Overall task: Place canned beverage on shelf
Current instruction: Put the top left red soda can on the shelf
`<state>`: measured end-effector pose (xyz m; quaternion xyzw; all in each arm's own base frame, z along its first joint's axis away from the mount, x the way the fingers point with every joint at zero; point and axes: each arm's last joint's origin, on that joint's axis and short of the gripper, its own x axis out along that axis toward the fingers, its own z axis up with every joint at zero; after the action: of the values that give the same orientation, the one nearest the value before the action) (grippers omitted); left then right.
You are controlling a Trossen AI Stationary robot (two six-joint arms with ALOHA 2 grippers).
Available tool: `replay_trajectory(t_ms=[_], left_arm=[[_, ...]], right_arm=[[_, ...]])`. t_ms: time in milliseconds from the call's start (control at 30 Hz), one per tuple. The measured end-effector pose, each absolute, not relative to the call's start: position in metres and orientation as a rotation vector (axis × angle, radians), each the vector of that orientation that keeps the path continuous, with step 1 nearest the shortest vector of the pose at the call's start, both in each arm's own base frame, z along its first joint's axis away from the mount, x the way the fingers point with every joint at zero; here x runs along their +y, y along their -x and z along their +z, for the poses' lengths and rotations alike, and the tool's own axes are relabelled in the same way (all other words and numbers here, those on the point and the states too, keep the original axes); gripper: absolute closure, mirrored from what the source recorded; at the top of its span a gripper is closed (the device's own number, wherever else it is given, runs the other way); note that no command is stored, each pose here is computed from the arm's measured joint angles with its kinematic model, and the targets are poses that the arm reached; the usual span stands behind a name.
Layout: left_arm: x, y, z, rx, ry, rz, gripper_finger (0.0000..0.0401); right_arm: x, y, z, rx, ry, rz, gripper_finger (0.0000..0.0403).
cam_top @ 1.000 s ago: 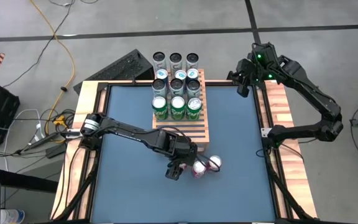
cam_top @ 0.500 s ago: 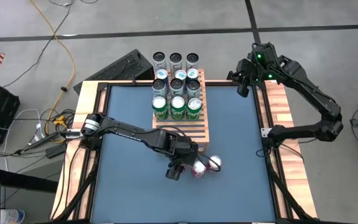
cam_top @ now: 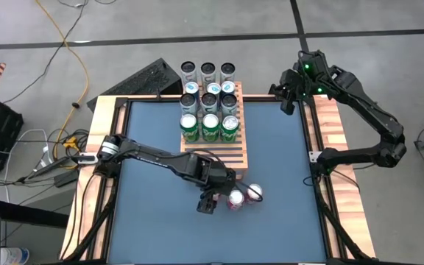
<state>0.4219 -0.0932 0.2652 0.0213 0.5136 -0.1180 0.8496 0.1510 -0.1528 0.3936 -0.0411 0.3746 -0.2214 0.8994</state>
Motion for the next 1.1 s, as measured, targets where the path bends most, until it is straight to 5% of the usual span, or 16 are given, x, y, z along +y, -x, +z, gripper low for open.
replay_trajectory(t_ms=[567, 1100], left_arm=[[-0.100, -0.412, 0.275, 1.128, -0.054, 0.016, 0.0060], [-0.104, -0.420, 0.261, 1.154, 0.113, 0.043, 0.0060]], right_arm=[[-0.153, -0.151, 0.393, 0.779, 0.104, -0.451, 0.0339], [-0.155, -0.154, 0.365, 0.854, 0.081, -0.411, 0.0339]])
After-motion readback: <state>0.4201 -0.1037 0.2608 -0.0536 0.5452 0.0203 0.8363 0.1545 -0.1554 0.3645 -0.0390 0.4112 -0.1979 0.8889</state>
